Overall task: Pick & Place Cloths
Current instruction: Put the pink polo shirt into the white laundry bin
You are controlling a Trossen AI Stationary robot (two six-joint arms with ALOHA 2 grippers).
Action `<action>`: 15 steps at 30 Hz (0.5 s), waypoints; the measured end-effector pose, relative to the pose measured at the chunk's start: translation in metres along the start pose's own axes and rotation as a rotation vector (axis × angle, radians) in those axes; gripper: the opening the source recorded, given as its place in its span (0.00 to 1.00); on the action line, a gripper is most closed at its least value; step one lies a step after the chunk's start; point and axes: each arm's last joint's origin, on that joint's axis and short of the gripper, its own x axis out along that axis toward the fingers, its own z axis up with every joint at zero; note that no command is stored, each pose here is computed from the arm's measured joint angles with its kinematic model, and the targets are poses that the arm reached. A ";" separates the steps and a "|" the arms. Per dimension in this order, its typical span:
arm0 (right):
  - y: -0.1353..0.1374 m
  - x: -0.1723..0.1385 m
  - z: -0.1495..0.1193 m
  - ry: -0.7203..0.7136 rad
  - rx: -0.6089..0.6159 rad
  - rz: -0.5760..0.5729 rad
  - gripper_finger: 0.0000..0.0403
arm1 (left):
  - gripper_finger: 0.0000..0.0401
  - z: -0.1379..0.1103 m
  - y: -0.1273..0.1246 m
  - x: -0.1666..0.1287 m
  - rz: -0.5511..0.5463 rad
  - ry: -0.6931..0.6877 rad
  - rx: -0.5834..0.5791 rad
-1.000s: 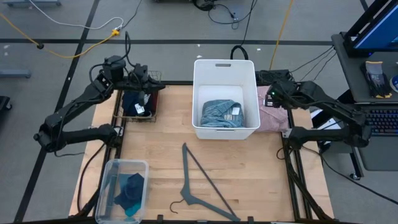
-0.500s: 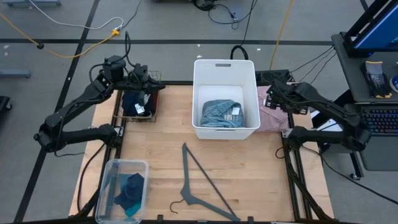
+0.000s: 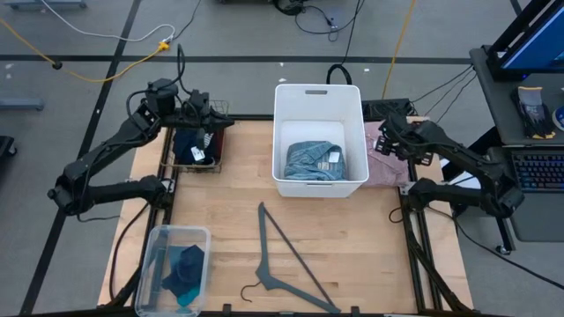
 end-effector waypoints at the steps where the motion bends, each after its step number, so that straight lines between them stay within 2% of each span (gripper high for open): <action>1: -0.001 0.003 0.000 0.004 0.005 -0.008 0.77 | 0.03 0.000 0.000 0.000 0.000 -0.001 0.001; 5: -0.001 0.015 -0.003 0.028 0.019 -0.002 0.77 | 0.01 0.000 0.000 0.000 0.001 -0.003 0.003; 10: -0.002 0.034 -0.011 0.032 0.045 -0.004 0.77 | 0.04 0.000 0.000 0.000 0.008 -0.003 0.002; 15: -0.001 0.054 -0.020 0.069 0.089 0.041 0.77 | 0.02 0.001 0.000 0.000 0.007 -0.006 0.002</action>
